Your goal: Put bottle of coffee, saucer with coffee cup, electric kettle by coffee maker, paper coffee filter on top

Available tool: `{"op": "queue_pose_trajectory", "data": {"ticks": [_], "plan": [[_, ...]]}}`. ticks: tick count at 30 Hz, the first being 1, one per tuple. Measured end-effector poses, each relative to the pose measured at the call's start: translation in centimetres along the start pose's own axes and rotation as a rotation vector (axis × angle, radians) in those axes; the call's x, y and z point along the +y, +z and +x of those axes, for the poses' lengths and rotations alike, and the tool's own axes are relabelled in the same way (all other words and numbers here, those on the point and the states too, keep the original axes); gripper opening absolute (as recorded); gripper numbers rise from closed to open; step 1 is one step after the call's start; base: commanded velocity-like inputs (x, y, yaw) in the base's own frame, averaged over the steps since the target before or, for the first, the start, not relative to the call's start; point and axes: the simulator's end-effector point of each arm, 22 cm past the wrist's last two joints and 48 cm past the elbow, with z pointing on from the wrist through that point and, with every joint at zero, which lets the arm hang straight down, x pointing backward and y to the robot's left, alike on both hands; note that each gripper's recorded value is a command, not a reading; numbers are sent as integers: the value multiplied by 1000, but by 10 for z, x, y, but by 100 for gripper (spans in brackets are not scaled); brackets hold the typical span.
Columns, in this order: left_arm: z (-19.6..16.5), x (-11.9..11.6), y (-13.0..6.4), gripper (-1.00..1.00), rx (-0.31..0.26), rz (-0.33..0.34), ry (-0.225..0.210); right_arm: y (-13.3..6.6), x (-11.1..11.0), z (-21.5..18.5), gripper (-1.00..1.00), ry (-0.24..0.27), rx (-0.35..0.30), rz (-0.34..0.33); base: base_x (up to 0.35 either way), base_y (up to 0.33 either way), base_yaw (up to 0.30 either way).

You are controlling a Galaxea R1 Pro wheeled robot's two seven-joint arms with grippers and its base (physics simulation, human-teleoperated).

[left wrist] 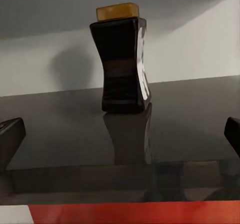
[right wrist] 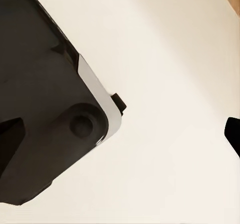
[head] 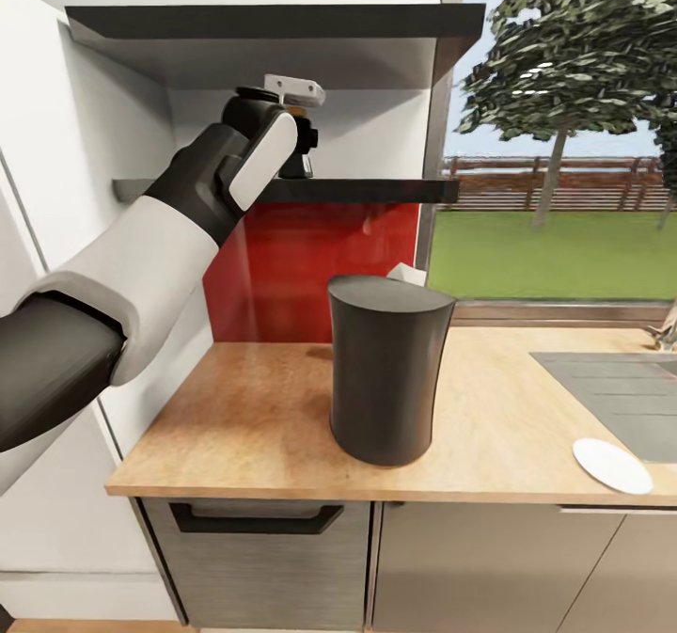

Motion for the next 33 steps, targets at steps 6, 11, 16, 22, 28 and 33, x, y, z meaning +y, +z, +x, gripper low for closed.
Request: {"op": "queue_pose_trajectory", "data": {"ticks": [6,11,16,22,28,33], "plan": [[-1,0,-1,100,-1,1,-1,0,0,0,100,0,0,0,179,0,0],[-1,-1,-1,100,-2,2,0,0,0,0,100,0,0,0,124,0,0],[-1,0,-1,100,-2,2,-3,0,0,0,100,0,0,0,139,0,0],[-12,-1,-6,100,-27,8,-20,0,0,0,100,0,0,0,13,0,0],[-21,5,-9,100,-37,16,-69,0,0,0,100,0,0,0,32,0,0],[-22,7,-9,100,-37,16,-80,0,0,0,100,0,0,0,82,0,0]]}}
